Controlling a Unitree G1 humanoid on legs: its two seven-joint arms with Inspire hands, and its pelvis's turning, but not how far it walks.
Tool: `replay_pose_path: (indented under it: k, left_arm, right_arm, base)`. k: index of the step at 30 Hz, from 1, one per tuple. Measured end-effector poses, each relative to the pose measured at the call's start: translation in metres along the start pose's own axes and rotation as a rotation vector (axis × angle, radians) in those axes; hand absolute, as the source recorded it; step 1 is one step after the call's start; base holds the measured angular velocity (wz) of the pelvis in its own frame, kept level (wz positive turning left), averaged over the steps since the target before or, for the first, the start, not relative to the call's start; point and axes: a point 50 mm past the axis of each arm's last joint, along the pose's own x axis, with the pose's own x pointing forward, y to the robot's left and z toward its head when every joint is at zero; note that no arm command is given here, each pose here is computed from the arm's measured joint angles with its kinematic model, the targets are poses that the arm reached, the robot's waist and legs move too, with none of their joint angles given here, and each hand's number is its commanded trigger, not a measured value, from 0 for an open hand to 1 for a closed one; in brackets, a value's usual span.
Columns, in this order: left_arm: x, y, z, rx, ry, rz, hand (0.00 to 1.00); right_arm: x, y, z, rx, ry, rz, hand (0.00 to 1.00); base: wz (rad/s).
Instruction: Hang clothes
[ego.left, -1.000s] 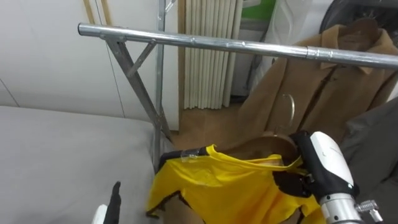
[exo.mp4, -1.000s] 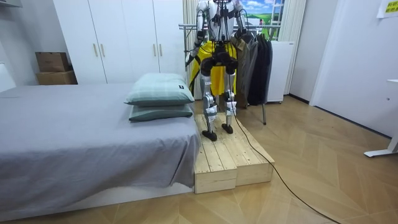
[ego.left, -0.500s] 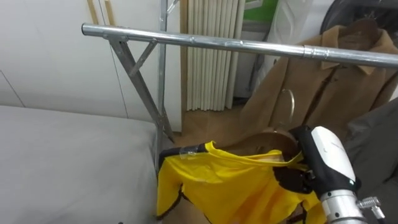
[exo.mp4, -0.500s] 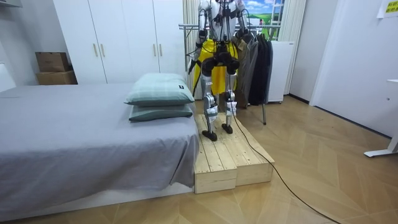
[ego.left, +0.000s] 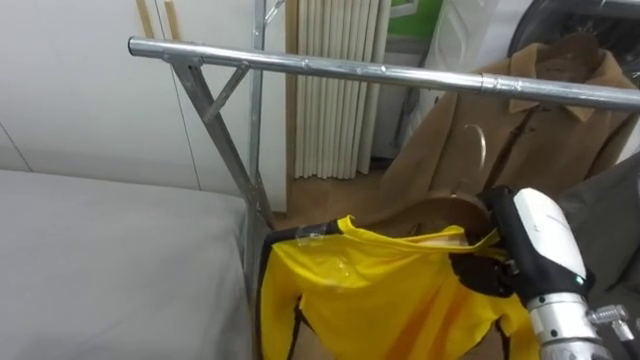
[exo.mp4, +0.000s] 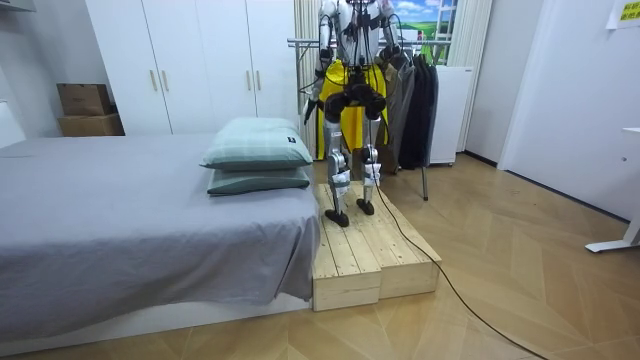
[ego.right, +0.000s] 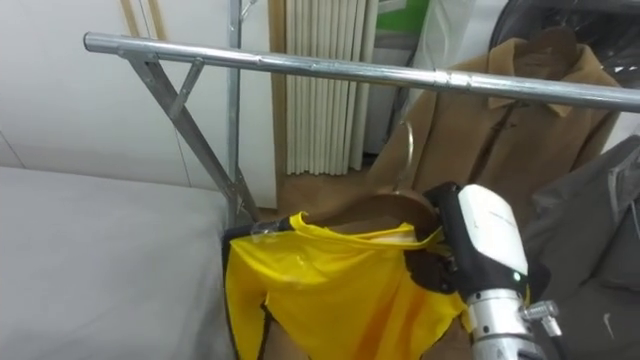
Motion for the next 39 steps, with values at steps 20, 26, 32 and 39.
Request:
replay_pose_path:
  k: [20,26,32,39]
  left_arm:
    - [0.001,0.0,0.009,0.032,-0.032,-0.004,0.0]
    - [0.001,0.001,0.008,0.024,-0.023,-0.001,0.0]
    - [0.001,-0.003,0.006,0.019,0.001,-0.027,0.0]
    - [0.001,0.001,0.017,0.018,-0.038,-0.03,0.0]
  right_arm:
    - [0.033,-0.028,0.024,0.161,-0.084,-0.112,1.0]
    - [0.044,-0.025,0.023,0.345,-0.048,-0.061,1.0]
    - [0.057,-0.02,0.02,0.477,-0.005,-0.004,1.0]
    - [0.088,-0.007,0.014,0.593,0.081,0.085,1.0]
  base:
    - [0.02]
    - [0.02]
    - [0.01]
    - [0.06]
